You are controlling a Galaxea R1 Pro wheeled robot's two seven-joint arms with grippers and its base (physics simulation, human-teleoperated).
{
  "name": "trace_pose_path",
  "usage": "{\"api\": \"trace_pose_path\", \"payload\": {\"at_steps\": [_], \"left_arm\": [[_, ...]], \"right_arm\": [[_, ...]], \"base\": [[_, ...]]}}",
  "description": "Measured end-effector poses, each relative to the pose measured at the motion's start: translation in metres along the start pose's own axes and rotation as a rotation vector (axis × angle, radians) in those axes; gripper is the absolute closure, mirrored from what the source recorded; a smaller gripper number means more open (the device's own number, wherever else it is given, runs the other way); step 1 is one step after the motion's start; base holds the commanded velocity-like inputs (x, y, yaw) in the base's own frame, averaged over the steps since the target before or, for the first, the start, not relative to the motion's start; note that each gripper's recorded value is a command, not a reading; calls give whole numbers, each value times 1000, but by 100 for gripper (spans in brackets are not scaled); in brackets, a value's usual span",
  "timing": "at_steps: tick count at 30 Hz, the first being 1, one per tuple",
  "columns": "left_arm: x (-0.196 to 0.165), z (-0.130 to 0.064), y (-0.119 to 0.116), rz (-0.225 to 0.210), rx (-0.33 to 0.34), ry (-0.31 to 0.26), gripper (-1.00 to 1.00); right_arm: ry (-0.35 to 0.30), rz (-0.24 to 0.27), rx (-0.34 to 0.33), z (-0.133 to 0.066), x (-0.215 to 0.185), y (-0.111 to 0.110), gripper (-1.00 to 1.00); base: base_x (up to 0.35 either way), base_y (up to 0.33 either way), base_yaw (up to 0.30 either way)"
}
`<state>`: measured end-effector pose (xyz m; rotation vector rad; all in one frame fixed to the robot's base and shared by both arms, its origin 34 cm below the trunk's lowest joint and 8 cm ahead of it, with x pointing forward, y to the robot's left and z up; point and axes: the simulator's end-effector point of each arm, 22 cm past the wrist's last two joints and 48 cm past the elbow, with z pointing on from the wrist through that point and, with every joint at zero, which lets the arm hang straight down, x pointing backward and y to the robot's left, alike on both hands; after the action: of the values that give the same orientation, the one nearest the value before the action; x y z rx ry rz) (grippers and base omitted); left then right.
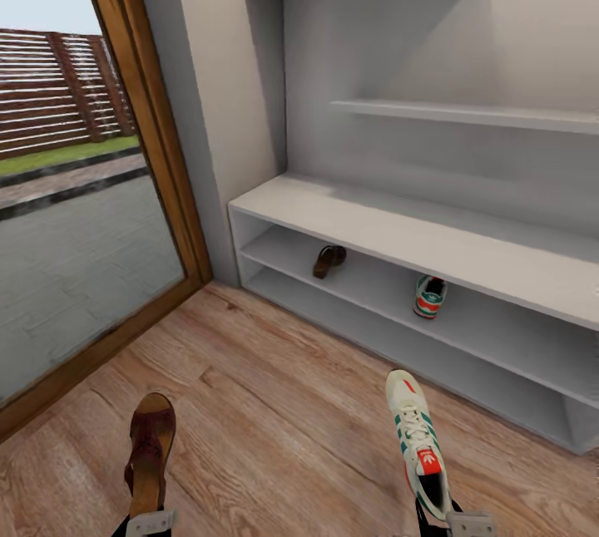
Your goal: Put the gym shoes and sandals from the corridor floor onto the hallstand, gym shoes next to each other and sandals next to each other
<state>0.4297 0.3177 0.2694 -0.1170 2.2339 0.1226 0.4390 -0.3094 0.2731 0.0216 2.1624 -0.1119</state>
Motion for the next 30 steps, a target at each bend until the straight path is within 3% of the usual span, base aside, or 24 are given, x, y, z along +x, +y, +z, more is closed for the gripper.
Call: {"api": "trace_pose_path", "payload": {"at_steps": [23, 30], "left_arm": [[0, 0, 0, 0, 0, 2, 100], [1, 0, 0, 0, 0, 2, 100]], "right_arm": [[0, 0, -1, 0, 0, 1, 100], [0, -1, 0, 0, 0, 0, 100]], "base": [[64, 290, -262], [2, 137, -262]]}}
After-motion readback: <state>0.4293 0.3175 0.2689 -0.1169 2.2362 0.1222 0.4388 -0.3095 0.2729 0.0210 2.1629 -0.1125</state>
